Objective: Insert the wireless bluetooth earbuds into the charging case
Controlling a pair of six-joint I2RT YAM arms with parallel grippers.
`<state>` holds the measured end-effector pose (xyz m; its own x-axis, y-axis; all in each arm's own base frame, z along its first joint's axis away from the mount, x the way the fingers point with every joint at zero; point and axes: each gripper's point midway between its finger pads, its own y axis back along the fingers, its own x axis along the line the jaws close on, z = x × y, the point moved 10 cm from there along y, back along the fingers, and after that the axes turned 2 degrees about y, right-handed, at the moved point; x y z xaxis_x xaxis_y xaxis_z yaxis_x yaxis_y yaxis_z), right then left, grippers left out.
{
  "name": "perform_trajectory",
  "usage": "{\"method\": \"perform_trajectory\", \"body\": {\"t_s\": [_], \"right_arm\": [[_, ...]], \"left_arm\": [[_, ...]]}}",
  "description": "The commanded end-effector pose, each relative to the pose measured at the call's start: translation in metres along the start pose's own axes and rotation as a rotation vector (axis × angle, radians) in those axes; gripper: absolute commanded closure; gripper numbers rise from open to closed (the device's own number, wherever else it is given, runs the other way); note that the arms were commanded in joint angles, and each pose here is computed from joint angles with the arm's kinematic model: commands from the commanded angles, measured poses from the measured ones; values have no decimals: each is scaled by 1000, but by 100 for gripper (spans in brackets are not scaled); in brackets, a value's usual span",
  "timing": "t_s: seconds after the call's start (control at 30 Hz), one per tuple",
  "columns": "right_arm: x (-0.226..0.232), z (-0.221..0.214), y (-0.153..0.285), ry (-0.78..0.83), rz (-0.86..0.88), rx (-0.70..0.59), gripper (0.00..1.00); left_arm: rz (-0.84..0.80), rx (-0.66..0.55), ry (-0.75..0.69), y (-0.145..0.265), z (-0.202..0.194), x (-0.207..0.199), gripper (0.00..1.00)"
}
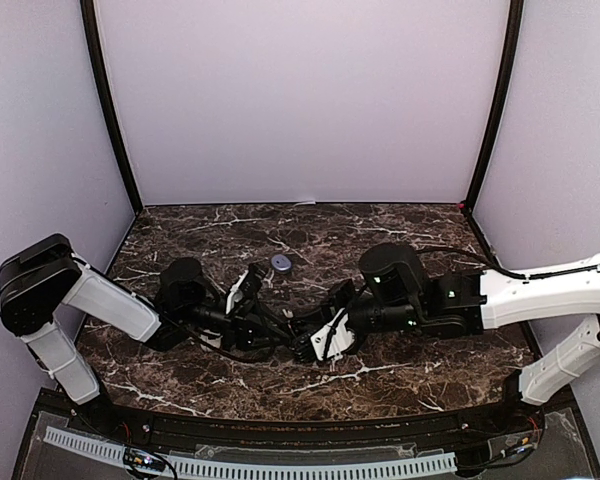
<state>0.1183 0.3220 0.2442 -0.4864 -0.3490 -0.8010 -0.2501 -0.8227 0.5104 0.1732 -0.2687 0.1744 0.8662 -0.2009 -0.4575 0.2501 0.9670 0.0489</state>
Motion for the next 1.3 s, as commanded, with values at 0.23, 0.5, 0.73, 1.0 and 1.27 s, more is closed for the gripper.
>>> {"method": "perform_trajectory", "body": {"t_s": [0.23, 0.5, 0.73, 1.0, 1.27], "right_arm": [[-3, -3, 20, -79, -76, -1, 96], [2, -4, 23, -86, -56, 4, 96], [3, -4, 21, -111, -33, 25, 96], [-11, 6, 29, -322, -5, 13, 97], [-14, 20, 36, -426, 4, -13, 98]], "left_arm": [[-25, -57, -12, 9, 3, 1, 94], [-20, -55, -5, 8, 6, 2, 94], [-19, -96, -31, 12, 6, -3, 95], [27, -179, -229, 24, -1, -17, 97], [32, -224, -490, 29, -11, -33, 100]]}}
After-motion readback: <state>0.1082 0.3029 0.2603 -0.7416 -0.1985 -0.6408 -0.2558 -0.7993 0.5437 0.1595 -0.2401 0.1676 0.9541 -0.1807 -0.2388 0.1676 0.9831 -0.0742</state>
